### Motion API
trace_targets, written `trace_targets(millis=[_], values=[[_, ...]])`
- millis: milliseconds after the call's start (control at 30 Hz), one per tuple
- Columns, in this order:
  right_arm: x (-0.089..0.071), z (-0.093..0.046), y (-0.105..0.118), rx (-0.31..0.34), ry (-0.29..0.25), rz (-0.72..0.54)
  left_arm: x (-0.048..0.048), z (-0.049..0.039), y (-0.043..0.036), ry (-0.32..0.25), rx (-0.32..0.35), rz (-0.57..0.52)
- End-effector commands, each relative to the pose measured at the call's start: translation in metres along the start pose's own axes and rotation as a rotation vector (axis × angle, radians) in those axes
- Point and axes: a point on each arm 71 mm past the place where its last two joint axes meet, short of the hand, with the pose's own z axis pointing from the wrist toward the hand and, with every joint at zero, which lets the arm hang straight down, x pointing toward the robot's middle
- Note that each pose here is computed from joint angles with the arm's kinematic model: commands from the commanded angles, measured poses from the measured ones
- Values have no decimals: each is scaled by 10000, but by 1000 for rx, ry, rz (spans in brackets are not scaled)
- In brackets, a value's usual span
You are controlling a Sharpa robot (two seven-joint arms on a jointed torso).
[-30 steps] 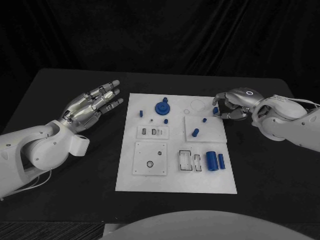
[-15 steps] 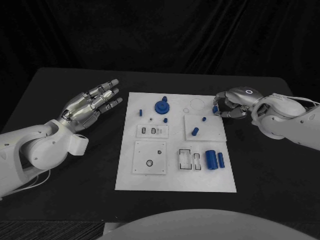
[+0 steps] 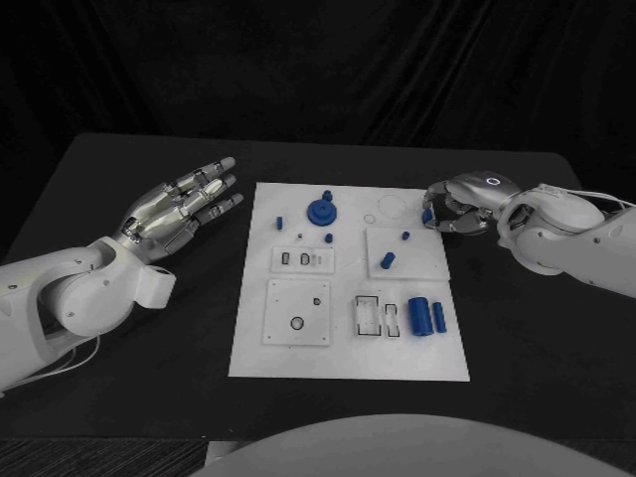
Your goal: Assemble the parts on the task board
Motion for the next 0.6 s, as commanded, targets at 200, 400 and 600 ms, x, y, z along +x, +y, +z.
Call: trace_targets(millis=[200, 400, 600], values=[[29, 7, -5, 18, 19, -2, 19, 5, 3, 15, 6, -9], [33, 20, 10, 14, 20, -1, 20, 6, 5, 16, 4, -10], [31, 27, 23, 8, 16, -1, 19, 5, 7, 16, 3, -10]])
